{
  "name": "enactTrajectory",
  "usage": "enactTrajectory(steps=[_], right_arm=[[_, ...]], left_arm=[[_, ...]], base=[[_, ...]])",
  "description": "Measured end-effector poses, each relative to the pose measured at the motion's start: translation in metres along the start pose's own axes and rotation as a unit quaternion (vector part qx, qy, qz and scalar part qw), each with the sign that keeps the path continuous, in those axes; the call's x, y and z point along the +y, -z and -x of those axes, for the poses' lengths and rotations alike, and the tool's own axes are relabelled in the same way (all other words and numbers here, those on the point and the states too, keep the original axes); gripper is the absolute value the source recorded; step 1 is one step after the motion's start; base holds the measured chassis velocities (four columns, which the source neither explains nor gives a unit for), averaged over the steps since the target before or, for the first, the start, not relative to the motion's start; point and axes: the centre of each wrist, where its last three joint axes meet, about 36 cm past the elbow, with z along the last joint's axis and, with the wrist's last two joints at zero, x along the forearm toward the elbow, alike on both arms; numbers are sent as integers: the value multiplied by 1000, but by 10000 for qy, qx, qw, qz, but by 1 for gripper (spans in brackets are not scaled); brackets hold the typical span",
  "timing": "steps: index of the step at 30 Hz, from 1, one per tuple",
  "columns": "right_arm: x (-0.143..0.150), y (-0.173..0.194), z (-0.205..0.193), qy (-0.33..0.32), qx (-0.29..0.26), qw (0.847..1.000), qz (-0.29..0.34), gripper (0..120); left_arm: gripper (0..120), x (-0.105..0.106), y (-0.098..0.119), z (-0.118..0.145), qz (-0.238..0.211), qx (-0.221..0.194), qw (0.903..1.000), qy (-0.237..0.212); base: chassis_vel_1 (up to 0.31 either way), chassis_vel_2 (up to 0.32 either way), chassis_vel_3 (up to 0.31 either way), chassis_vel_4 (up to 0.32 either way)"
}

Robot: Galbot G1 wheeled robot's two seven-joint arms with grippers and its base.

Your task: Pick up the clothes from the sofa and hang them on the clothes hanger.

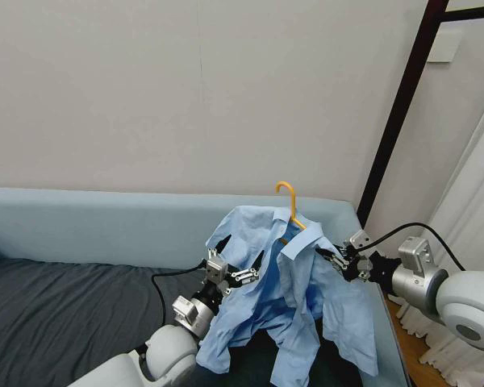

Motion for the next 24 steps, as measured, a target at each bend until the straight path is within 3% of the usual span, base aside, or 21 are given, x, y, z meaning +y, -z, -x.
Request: enactTrajectory(steps=[7,24], right_arm=[[4,-2,-1,10,-12,10000,49,8],[11,-4,-1,56,-2,10000,65,8]], left_arm=[[95,-21,-7,11,-222,-206,9995,45],[93,-24,5,53,-102,-386,9992,70]], base=[[0,0,0,0],[0,0,0,0]])
